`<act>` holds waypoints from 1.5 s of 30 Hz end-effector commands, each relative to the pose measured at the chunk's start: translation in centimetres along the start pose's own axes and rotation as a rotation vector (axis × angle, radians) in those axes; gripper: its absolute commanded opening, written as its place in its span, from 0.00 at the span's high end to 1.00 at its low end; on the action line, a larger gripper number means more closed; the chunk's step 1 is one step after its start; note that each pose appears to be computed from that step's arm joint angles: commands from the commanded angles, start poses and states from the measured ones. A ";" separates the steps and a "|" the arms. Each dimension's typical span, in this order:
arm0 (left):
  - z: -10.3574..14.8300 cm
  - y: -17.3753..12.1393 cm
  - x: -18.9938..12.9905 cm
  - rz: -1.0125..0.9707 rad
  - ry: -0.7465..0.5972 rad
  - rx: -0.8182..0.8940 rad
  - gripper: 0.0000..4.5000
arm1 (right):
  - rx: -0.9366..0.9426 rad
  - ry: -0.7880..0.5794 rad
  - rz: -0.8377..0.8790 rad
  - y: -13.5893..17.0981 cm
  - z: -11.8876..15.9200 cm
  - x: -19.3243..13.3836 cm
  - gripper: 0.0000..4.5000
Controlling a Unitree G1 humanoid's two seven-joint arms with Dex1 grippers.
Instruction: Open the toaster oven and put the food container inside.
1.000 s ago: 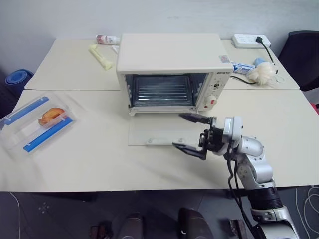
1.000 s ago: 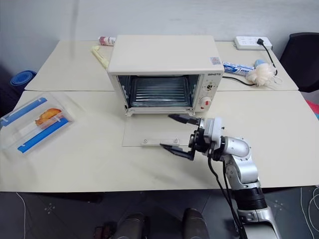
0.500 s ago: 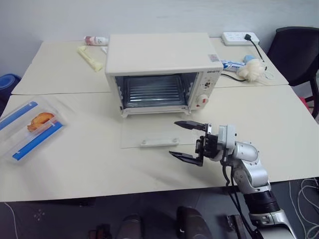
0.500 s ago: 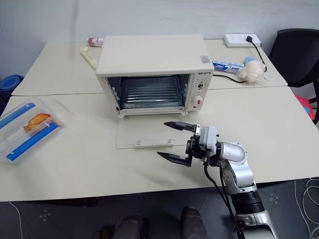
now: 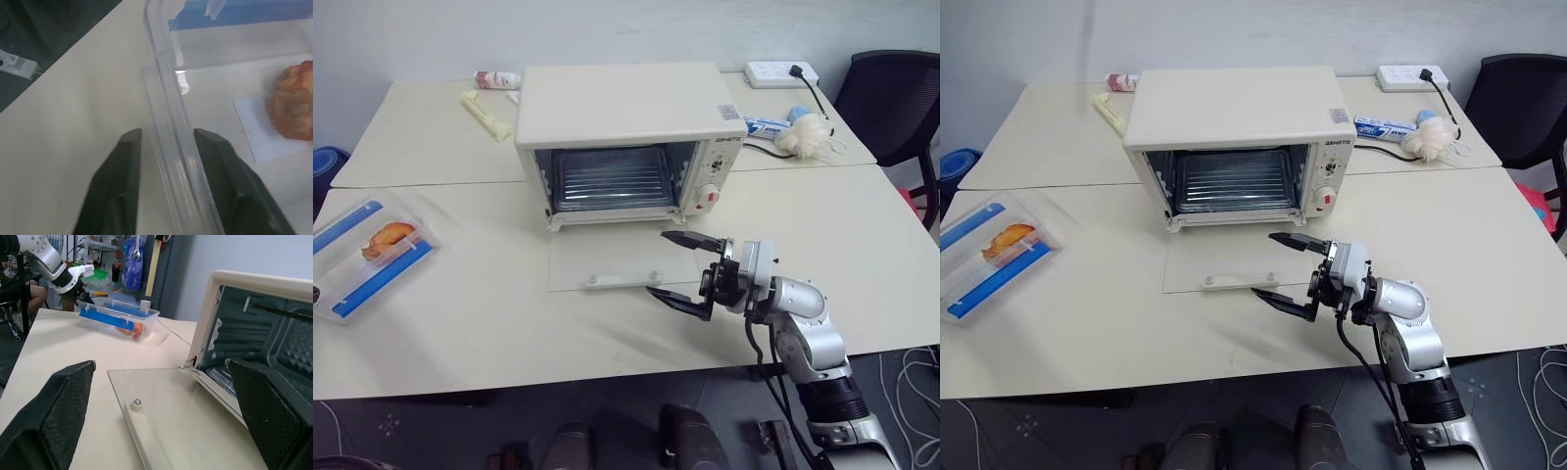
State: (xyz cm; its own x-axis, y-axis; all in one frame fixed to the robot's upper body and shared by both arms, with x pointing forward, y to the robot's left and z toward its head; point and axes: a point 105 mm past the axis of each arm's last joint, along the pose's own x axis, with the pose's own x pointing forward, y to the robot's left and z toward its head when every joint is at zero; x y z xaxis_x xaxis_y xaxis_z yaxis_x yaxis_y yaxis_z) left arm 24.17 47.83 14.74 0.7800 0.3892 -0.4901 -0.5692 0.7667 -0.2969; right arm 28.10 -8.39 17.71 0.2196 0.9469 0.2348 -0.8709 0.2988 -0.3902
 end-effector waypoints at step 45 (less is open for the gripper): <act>-9.9 -33.6 -6.4 -0.762 0.176 0.432 0.73 | -0.102 0.226 -0.352 0.7 2.1 -8.2 0.00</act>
State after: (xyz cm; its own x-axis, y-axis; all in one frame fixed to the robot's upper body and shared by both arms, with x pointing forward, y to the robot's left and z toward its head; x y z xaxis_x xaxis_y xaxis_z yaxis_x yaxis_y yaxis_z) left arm 35.64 14.67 19.39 0.8270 -0.3669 -0.4260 0.2582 0.9209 -0.2920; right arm 25.18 -16.35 16.33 0.6007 0.7867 0.1422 -0.6998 0.6034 -0.3824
